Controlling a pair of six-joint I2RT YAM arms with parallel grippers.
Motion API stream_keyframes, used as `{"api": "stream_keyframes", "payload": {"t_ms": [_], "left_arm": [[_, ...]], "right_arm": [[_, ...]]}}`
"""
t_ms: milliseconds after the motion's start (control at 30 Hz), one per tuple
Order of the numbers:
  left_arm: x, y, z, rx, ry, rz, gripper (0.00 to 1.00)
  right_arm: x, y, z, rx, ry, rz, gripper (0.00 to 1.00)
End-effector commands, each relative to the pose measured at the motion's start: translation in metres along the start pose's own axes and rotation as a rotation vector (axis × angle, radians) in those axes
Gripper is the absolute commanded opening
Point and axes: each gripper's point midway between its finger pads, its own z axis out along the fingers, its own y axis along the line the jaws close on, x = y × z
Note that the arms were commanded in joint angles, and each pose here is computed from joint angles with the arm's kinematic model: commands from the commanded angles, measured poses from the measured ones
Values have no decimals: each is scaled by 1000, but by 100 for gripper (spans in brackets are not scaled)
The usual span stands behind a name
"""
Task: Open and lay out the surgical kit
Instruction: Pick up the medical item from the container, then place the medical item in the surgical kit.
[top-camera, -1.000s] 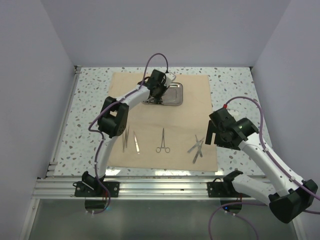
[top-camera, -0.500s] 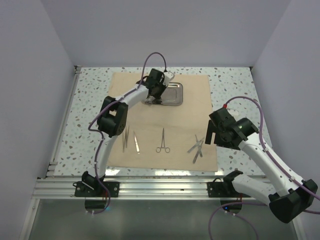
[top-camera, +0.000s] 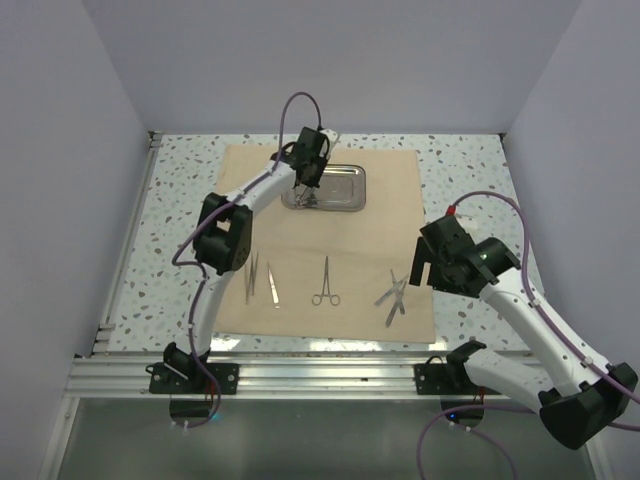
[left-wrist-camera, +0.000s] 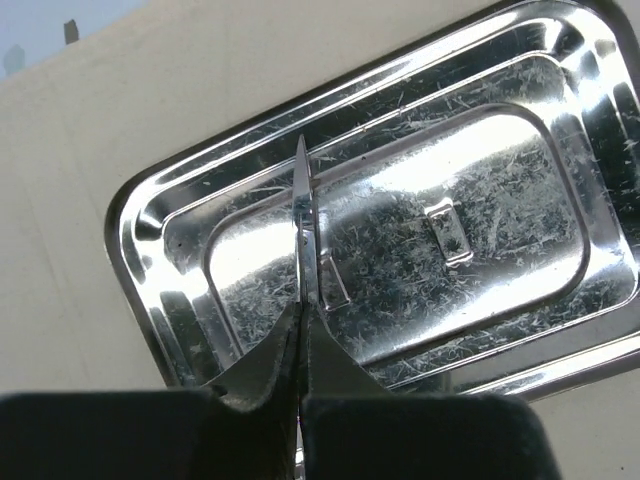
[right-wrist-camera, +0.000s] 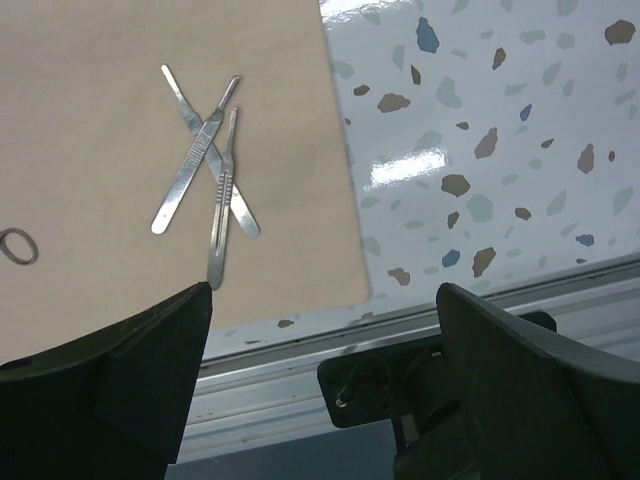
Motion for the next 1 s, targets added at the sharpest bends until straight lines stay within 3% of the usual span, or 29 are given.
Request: {"api": "stream_keyframes", "payload": {"t_ms": [0, 167, 300, 533, 767, 967], "left_arm": [[-73, 27, -68, -79, -159, -115, 0], [-86, 22, -105, -51, -203, -177, 0], [-69, 16, -124, -56, -190, -208, 0], [-9, -25, -168, -8, -114, -229, 0], [56, -100, -198, 157, -16, -329, 0], [72, -89, -208, 74, -17, -378, 0]], "right_arm": [[-15, 7, -9, -52, -64, 38, 98], [-13, 5, -13, -70, -81, 55, 98], [-11, 4, -15, -88, -91, 67, 98], [-5, 0, -16, -106, -100, 72, 98], [0, 0, -16, -119, -91, 60, 99], [3, 2, -14, -138, -87, 56, 99]]}}
